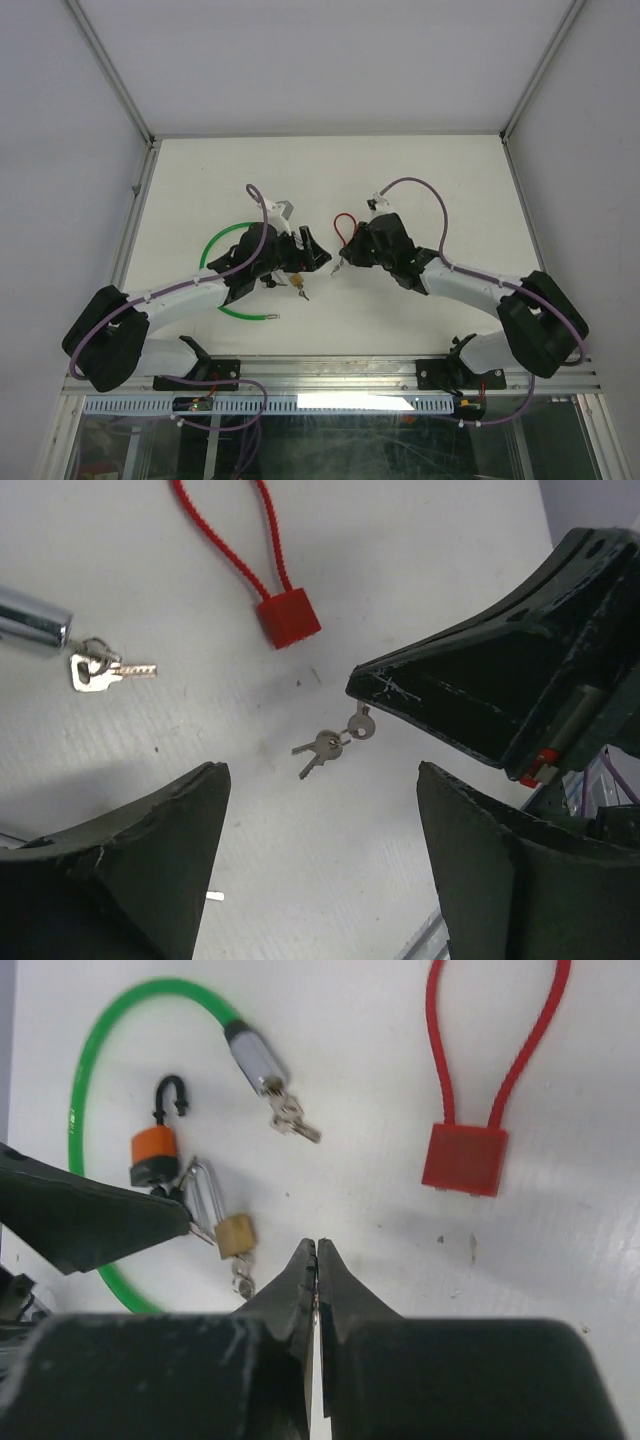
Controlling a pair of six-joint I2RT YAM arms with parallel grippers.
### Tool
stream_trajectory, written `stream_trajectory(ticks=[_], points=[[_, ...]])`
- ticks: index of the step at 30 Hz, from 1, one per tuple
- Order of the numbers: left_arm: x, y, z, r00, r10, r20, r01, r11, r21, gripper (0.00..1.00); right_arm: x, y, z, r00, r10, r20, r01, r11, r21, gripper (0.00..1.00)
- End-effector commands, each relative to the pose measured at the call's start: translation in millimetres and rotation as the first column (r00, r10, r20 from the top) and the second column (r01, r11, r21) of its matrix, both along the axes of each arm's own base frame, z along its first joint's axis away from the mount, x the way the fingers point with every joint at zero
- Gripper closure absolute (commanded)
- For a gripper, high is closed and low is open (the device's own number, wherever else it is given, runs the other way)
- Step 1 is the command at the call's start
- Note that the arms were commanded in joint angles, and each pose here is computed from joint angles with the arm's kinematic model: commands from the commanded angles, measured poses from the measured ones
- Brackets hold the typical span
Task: Unlock with the key
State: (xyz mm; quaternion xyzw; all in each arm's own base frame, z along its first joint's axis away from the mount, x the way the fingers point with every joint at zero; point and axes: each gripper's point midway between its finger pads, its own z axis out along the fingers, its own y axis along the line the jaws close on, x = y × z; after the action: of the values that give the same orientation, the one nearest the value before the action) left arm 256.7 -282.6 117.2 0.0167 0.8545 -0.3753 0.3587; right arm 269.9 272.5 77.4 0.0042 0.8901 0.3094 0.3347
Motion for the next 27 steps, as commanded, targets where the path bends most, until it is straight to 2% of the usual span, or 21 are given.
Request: stream_trajectory(ticks=[1, 7, 14, 17, 20, 22, 27], points=[[3, -21, 61, 0.942, -0.115, 0.315, 0.156, 0.982, -0.106, 0.25, 20, -10, 59, 0.979, -0.072, 0.19, 0.08, 0.996, -0.035, 1.0], [5, -31, 77, 0.886, -0.16, 0.436, 0.197, 0.979, -0.042, 0.24, 17, -7, 102, 0.955, -0.08, 0.286, 0.084, 0.996, -0.002, 1.0], [10, -41, 90, 0.789, -0.188, 0.585, 0.152, 0.982, 0.11, 0.24, 14, -1, 122, 0.953, -0.102, 0.286, 0.097, 0.995, 0.032, 1.0], [19, -41, 90, 0.785, -0.155, 0.599, 0.082, 0.986, 0.148, 0.26, 13, -1, 126, 0.951, -0.119, 0.284, 0.111, 0.993, 0.043, 1.0], [23, -41, 92, 0.778, -0.128, 0.615, 0.04, 0.987, 0.154, 0.32, 12, -1, 127, 0.953, -0.121, 0.278, 0.113, 0.993, 0.047, 1.0], [26, -42, 92, 0.772, -0.126, 0.623, 0.03, 0.986, 0.161, 0.37, 11, 0, 126, 0.954, -0.122, 0.273, 0.113, 0.992, 0.049, 1.0], [26, -48, 86, 0.759, -0.143, 0.635, 0.029, 0.982, 0.187, 0.4, 11, 1, 125, 0.956, -0.134, 0.259, 0.121, 0.99, 0.065, 1.0]])
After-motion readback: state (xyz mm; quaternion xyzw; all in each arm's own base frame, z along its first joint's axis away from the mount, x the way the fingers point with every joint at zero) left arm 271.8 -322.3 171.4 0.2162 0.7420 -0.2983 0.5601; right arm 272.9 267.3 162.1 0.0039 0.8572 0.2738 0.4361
